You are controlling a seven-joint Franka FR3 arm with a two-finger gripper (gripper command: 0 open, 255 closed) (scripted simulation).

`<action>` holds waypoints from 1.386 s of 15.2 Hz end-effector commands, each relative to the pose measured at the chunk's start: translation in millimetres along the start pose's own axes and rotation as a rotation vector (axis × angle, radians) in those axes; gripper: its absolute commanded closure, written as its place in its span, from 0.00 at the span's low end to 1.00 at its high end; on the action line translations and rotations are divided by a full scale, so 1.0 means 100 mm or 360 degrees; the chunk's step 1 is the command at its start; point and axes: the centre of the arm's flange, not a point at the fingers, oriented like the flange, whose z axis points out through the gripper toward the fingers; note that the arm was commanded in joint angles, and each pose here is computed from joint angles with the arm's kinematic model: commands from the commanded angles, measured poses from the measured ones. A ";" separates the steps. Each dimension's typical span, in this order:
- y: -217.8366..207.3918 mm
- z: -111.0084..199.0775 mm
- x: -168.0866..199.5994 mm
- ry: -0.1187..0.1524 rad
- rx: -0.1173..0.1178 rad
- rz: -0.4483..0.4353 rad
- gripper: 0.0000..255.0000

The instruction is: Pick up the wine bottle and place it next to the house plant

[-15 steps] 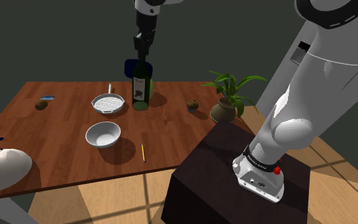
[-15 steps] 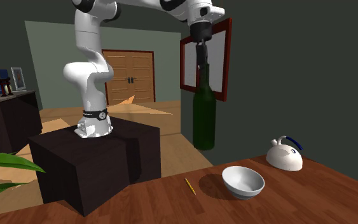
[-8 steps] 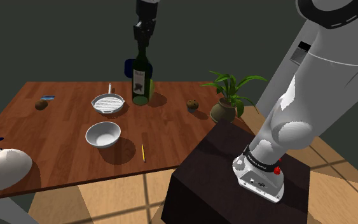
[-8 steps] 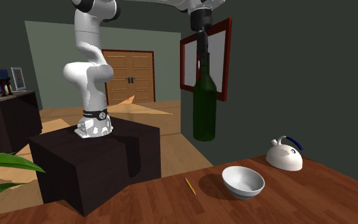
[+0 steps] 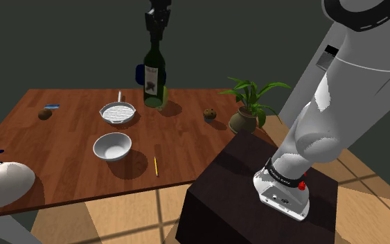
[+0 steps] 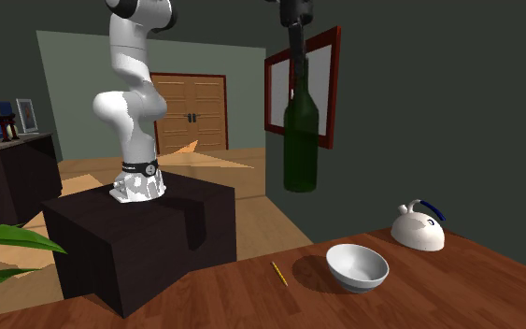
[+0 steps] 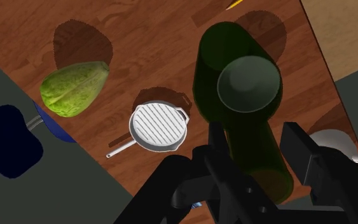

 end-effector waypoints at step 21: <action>0.05 -1.15 0.13 0.0000 0.0000 0.0000 1.00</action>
